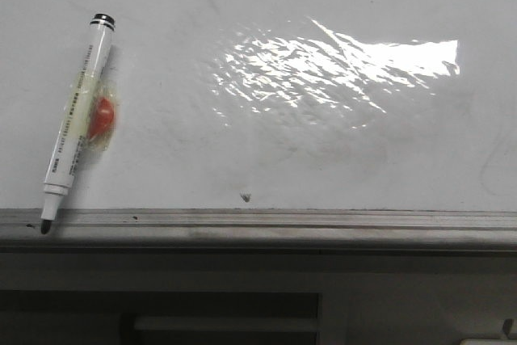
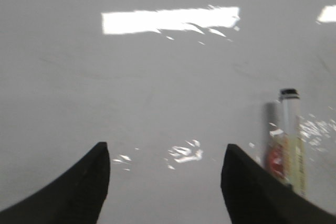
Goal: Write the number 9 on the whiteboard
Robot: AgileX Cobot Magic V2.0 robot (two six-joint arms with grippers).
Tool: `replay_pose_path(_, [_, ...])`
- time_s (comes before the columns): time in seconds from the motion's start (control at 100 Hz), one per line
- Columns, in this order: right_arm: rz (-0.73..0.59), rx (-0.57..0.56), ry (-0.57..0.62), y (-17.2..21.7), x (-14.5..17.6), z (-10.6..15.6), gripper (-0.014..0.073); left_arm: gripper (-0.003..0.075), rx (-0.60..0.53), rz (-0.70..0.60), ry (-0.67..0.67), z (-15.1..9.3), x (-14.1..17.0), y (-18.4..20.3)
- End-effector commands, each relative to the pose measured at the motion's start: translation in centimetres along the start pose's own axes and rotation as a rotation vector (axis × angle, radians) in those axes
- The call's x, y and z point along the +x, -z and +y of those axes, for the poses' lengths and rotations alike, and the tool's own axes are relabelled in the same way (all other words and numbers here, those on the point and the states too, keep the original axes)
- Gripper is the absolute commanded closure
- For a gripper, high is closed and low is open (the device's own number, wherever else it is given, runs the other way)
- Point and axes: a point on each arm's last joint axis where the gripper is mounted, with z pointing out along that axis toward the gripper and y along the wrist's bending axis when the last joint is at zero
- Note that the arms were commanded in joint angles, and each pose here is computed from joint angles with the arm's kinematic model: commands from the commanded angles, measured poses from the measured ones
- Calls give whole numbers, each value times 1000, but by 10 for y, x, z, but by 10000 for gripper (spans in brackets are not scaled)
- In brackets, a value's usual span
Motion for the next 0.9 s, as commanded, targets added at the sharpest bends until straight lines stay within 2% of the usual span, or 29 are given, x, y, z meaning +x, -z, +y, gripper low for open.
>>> replay_pose_path(0.0, [-81,-7,8,3,-16,2,656,297,101,-46,33,-11,-15,-9])
replay_pose_path(0.17, [-85,-7,8,3,-16,2,656,321,268,7,76,-33,-11,-22])
replay_pose_path(0.38, [-87,-7,8,3,-16,2,656,322,360,41,53,-53,-4,-40])
replay_pose_path(0.47, [-87,-7,8,3,-16,2,656,322,364,79,43,-58,2,-50])
replay_pose_path(0.58, [-87,-7,8,3,-16,2,656,325,331,123,97,-61,10,-63])
replay_pose_path(0.89, [-85,-7,8,3,-16,2,656,335,295,164,89,-66,25,-85])
